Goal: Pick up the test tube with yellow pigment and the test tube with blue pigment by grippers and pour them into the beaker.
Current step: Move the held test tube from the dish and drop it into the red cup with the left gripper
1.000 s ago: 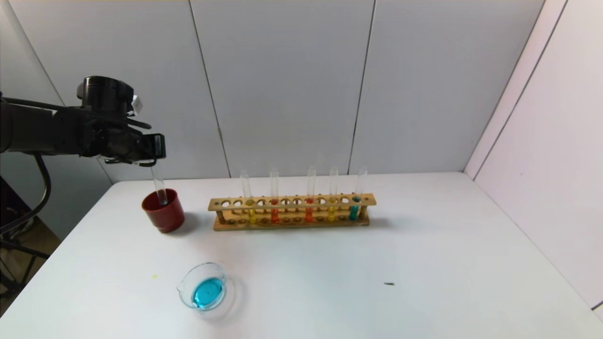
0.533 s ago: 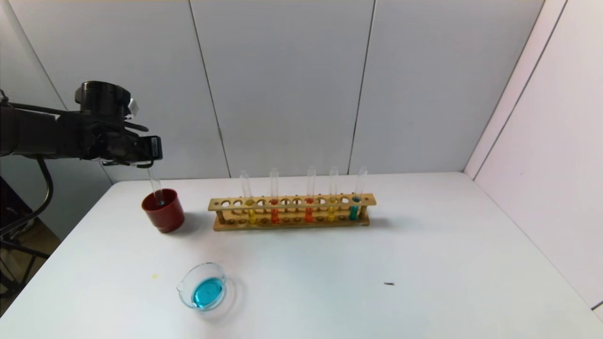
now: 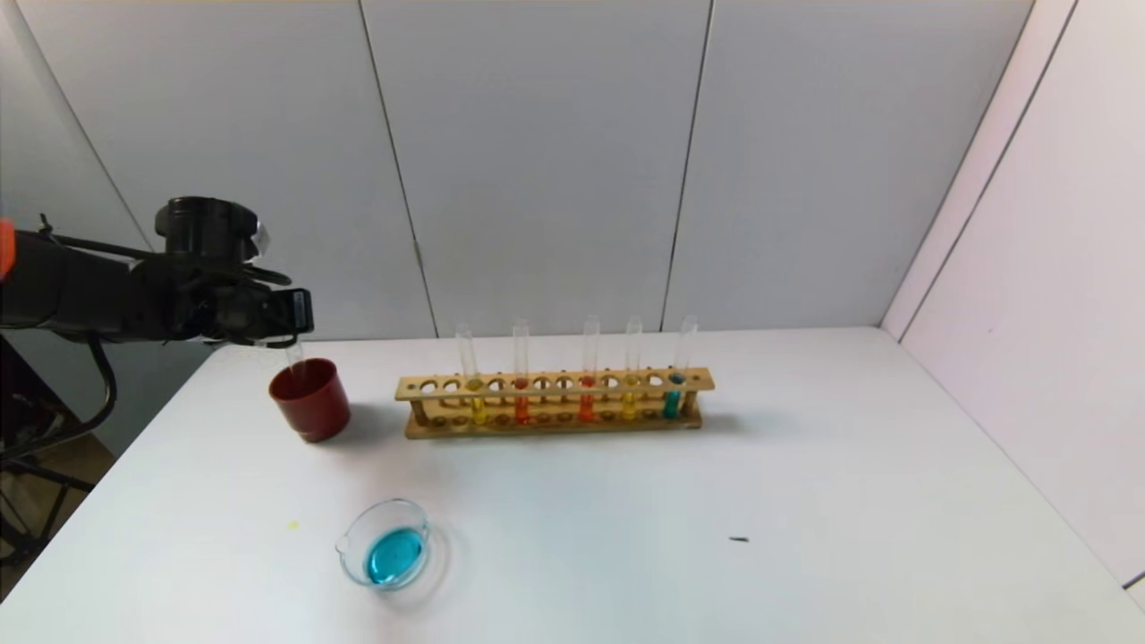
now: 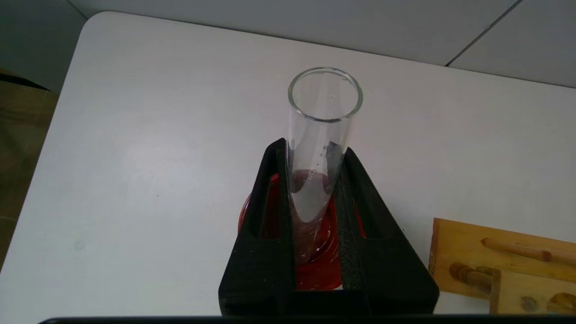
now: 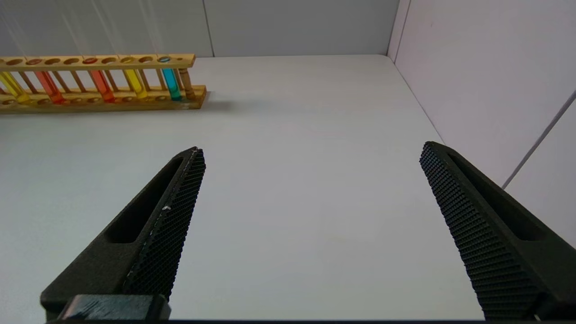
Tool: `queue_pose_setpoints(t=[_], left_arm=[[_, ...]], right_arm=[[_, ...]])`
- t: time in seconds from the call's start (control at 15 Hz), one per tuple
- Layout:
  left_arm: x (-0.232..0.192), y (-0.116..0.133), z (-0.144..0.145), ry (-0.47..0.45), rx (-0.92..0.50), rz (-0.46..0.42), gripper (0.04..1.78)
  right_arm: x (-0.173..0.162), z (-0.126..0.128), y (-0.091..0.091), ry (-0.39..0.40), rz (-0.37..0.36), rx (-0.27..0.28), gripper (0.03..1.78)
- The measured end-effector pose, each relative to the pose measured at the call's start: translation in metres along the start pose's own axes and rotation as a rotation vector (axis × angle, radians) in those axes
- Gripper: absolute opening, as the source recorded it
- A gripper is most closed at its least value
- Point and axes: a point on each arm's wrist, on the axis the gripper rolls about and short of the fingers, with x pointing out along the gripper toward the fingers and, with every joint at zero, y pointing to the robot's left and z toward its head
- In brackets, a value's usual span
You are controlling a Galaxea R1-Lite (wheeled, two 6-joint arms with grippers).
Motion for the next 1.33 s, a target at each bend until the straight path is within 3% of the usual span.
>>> queue_pose_setpoints(t=[0.4,0.87,1.07,1.33], left_arm=[[0.009,0.003,-0.030,0.029,-0.016,0.002,0.31],[0.006,0.004,-0.040,0.042,-0.016,-0.013,0.38],[0.004,0.004,-0.041,0.034,-0.018,-0.019,0.67],[-0.002,0.004,-0.039,0.026,-0.019,-0.021,1.35]], right_arm=[[0.000,0.000,0.000,0.000,0.000,0.000,1.74],[0.000,0.000,0.000,0.000,0.000,0.000,1.74],[0.000,0.000,0.000,0.000,0.000,0.000,1.74],[0.000,0.000,0.000,0.000,0.000,0.000,1.74]])
